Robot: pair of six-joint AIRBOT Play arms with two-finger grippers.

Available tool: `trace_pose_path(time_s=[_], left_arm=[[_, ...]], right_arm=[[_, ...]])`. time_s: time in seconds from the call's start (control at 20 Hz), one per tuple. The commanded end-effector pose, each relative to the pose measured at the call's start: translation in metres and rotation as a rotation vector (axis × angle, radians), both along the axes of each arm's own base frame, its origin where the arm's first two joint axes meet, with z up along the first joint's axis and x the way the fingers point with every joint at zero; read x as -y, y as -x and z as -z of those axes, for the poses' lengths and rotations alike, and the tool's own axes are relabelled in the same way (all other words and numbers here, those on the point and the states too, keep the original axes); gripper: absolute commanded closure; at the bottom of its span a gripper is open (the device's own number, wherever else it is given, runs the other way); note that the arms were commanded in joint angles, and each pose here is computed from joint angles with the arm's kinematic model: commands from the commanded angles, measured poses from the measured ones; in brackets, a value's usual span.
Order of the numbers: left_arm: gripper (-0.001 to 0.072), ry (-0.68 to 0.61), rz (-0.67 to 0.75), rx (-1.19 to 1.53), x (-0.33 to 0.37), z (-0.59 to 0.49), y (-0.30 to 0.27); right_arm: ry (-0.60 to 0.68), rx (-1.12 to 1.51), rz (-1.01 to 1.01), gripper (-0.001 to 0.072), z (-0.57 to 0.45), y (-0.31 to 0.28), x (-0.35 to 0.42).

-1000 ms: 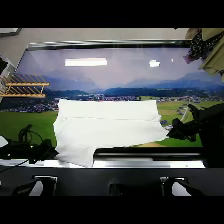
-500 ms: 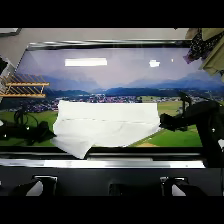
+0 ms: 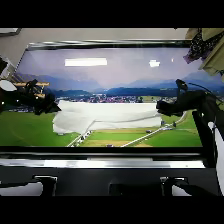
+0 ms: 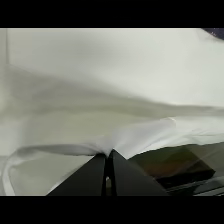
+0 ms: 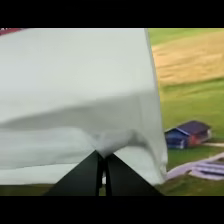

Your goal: Fold the clothes and pants, and hang the long-sleeved shirts on hangers.

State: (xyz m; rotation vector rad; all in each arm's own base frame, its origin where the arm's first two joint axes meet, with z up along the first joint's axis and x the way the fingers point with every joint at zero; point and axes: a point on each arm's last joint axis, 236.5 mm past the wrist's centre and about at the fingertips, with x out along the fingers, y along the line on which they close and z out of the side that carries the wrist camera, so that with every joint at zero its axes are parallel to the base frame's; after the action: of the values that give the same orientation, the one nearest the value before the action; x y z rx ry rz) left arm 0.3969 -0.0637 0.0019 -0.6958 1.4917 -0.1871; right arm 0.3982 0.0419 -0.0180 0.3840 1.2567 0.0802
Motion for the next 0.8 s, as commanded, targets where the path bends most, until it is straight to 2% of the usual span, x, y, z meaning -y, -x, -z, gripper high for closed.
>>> trace_pose_path(time_s=[0.0,0.45,0.5,0.55,0.65,0.7,0.75], left_arm=[[0.0692,0.001,0.024,0.002,0.001,0.009,-0.034],[0.0692,0.008,0.036,-0.041,0.011,0.047,-0.069],[0.0689,0.009,0.048,-0.049,0.015,0.053,-0.069],[0.0685,0.008,0.049,-0.05,0.015,0.054,-0.069],[0.0572,-0.027,0.045,-0.009,0.007,0.042,-0.077],[0.0496,-0.072,0.052,0.024,-0.002,0.032,-0.082],[0.0393,-0.132,0.061,0.059,-0.014,0.02,-0.087]], right_arm=[[0.01,0.022,-0.008,0.0673,0.004,-0.034,0.003],[-0.015,-0.03,0.003,0.0664,0.041,-0.06,0.001],[-0.022,-0.045,0.003,0.0599,0.045,-0.058,-0.001],[-0.025,-0.057,0.007,0.0483,0.046,-0.056,0.0],[-0.047,-0.093,0.048,0.0294,0.035,-0.053,0.013],[-0.057,-0.1,0.05,0.0258,0.024,-0.053,0.024],[-0.07,-0.1,0.053,0.0257,0.014,-0.053,0.036]])
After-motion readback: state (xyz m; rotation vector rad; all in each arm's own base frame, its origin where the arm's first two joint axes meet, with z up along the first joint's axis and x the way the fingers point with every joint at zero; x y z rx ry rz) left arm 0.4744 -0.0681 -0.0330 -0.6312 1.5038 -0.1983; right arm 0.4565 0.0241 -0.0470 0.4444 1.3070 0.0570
